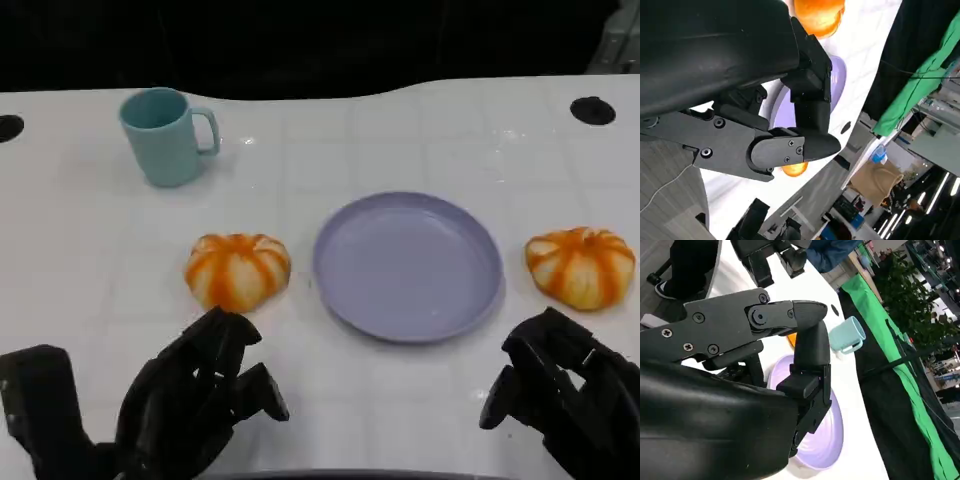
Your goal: Grasp the bread from the table and place it into the plate.
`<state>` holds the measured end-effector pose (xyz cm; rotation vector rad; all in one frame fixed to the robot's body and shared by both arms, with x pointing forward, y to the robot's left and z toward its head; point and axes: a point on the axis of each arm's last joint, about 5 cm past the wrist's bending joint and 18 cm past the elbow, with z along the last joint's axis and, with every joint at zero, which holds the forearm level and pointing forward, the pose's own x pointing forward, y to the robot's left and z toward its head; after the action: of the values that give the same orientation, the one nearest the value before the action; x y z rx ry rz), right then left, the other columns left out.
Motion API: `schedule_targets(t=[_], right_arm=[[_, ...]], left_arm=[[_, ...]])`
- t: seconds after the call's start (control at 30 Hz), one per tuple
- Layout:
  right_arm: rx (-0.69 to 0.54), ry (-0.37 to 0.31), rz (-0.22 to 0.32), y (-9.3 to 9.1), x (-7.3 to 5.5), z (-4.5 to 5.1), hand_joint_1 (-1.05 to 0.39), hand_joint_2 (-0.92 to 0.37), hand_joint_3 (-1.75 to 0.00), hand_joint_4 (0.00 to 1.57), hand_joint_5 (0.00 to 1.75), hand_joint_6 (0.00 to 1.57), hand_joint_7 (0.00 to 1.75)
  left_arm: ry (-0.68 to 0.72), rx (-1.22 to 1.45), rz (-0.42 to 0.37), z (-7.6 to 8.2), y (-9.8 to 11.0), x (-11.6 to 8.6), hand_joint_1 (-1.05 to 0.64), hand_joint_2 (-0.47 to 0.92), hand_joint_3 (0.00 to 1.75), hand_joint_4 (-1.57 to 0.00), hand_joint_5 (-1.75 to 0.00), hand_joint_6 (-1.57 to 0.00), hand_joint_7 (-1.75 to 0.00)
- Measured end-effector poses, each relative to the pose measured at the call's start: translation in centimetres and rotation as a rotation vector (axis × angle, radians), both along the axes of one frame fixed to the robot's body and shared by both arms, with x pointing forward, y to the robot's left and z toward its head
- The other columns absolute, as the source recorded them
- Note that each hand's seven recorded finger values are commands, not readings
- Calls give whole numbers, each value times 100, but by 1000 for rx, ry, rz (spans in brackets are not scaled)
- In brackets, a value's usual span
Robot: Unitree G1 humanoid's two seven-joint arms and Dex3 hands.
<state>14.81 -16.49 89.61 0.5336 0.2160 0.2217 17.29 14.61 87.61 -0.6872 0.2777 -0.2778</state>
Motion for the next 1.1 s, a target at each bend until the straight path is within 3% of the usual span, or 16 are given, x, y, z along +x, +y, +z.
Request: schedule_targets(t=[0.43, 0.47, 0.5, 0.57, 0.7, 0.93, 0.97, 1.0, 1.07, 1.1], right_arm=[[1, 8, 3, 3, 0, -3, -52, -92, -20, 66, 175, 59, 154], [1, 8, 3, 3, 0, -3, -52, -92, -20, 67, 175, 59, 154], [1, 8, 3, 3, 0, -3, -51, -92, -20, 67, 175, 59, 154], [4, 7, 1, 8, 2, -1, -51, -92, -20, 68, 175, 59, 155], [11, 4, -2, 21, 13, 5, -51, -92, -20, 68, 175, 59, 155], [12, 4, -2, 22, 13, 5, -51, -92, -20, 68, 175, 59, 155], [12, 4, -2, 22, 13, 5, -51, -92, -20, 68, 175, 59, 155], [12, 4, -2, 22, 13, 5, -50, -92, -21, 67, 175, 58, 155], [11, 8, -7, 31, 19, 8, -51, -92, -22, 66, 175, 57, 156], [9, 9, -9, 36, 23, 10, -51, -92, -22, 66, 175, 56, 157]], left_arm=[[-23, 1, 0, 7, 2, 4, -58, 92, 44, -86, -175, -63, -175], [-23, 1, 0, 7, 1, 4, -58, 92, 41, -80, -170, -59, -164], [-23, 1, 0, 7, 1, 4, -58, 92, 34, -68, -159, -55, -134], [-92, 72, 0, 18, 18, 16, -58, 92, 28, -58, -150, -53, -107], [-279, 188, 0, 108, 58, 80, -58, 92, 26, -56, -147, -53, -99], [-276, 194, -8, 61, 45, 73, -58, 92, 26, -56, -147, -54, -97], [-280, 195, -5, 64, 46, 73, -58, 91, 24, -48, -139, -48, -89], [-281, 195, -5, 64, 46, 73, -57, 91, 14, -34, -119, -41, -64], [-356, 363, -24, 105, 88, 99, -54, 91, 3, -23, -90, -40, -27], [-429, 497, -38, 168, 141, 139, -53, 90, 2, -19, -85, -39, -20]])
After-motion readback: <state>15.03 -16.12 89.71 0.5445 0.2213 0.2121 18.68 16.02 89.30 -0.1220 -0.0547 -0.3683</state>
